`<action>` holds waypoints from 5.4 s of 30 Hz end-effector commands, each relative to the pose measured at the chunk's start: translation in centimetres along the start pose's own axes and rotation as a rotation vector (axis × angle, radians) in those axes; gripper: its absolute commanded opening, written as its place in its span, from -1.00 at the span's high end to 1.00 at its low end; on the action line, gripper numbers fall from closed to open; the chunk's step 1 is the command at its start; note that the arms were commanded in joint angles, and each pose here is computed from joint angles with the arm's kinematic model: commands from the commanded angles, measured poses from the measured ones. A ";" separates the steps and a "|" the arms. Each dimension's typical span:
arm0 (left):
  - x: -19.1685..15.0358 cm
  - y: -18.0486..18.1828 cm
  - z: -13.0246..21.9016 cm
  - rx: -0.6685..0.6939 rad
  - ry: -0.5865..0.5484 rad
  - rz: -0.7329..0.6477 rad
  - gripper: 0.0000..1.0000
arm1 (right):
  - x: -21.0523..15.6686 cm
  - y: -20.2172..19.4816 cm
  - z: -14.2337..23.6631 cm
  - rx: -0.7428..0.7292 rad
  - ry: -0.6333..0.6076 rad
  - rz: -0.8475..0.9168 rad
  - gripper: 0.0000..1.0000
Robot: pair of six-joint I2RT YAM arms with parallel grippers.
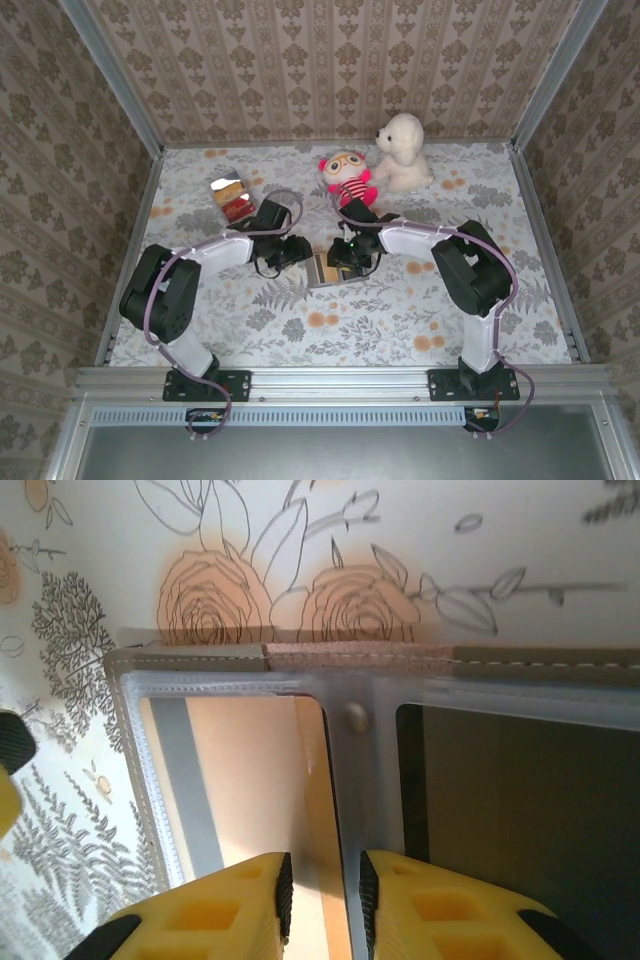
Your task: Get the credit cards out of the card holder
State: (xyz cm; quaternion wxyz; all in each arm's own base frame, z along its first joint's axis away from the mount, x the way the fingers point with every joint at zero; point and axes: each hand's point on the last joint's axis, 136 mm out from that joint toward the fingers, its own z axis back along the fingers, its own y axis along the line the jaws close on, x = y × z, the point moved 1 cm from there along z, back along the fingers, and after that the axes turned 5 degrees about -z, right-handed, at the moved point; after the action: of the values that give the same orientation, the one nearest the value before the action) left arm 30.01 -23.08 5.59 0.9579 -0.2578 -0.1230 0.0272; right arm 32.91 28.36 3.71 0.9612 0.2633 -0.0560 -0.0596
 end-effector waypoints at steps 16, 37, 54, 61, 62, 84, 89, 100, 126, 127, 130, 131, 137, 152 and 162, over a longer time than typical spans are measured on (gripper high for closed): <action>-0.6 -3.9 -0.8 -0.175 0.035 0.014 0.61 | 0.3 -0.8 0.8 0.090 0.035 0.019 0.55; -4.3 0.3 -4.0 -0.043 0.179 0.085 0.70 | -1.0 -1.6 -1.1 0.122 0.122 0.037 0.67; -5.9 2.4 -4.8 0.034 0.223 0.096 0.80 | -1.1 -0.9 -1.2 0.192 0.135 0.065 0.73; -5.6 2.6 -4.5 0.046 0.214 0.072 0.61 | -1.1 -1.1 0.3 0.197 0.100 0.079 0.90; -5.5 2.6 -4.3 0.050 0.211 0.066 0.59 | -1.2 -1.3 0.7 0.187 0.094 0.083 0.90; -0.9 -3.2 0.0 -0.109 0.081 -0.095 0.69 | -1.0 -3.2 1.1 0.122 0.061 0.054 0.92; -1.1 -4.0 -0.6 -0.140 0.088 -0.106 0.80 | -0.8 -2.7 1.1 0.142 0.059 0.050 0.90; -1.9 -3.4 -2.8 -0.116 0.144 -0.104 0.88 | -0.8 -1.7 1.0 0.226 0.059 0.002 0.62; -4.6 -0.3 -4.6 -0.010 0.197 -0.040 0.91 | -0.3 -1.4 -0.8 0.263 0.103 -0.056 0.53; -4.7 -0.3 -4.6 -0.010 0.199 -0.041 0.90 | -0.3 -1.3 -0.8 0.266 0.102 -0.055 0.55; -4.6 -0.3 -4.5 -0.009 0.196 -0.041 0.89 | -0.2 -1.3 -0.8 0.266 0.100 -0.056 0.64; -4.5 -0.4 -4.5 -0.010 0.193 -0.042 0.86 | -0.2 -1.3 -0.8 0.266 0.099 -0.055 0.69; -4.4 -0.5 -4.0 -0.018 0.180 -0.052 0.59 | 0.0 -2.1 -0.2 0.216 0.071 -0.048 0.98; -4.3 0.2 -4.1 -0.017 0.187 -0.045 0.69 | 0.2 -3.3 1.4 0.231 0.052 -0.061 0.98; -5.0 0.8 -4.8 0.002 0.225 -0.031 0.79 | -0.2 -3.3 0.4 0.233 0.089 -0.082 0.51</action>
State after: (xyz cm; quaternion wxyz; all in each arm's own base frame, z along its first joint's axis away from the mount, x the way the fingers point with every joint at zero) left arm 28.77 -27.46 3.71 0.9459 -0.3133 -0.0780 -0.0311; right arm 33.00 25.34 3.35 0.9205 0.3824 -0.0280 -0.0753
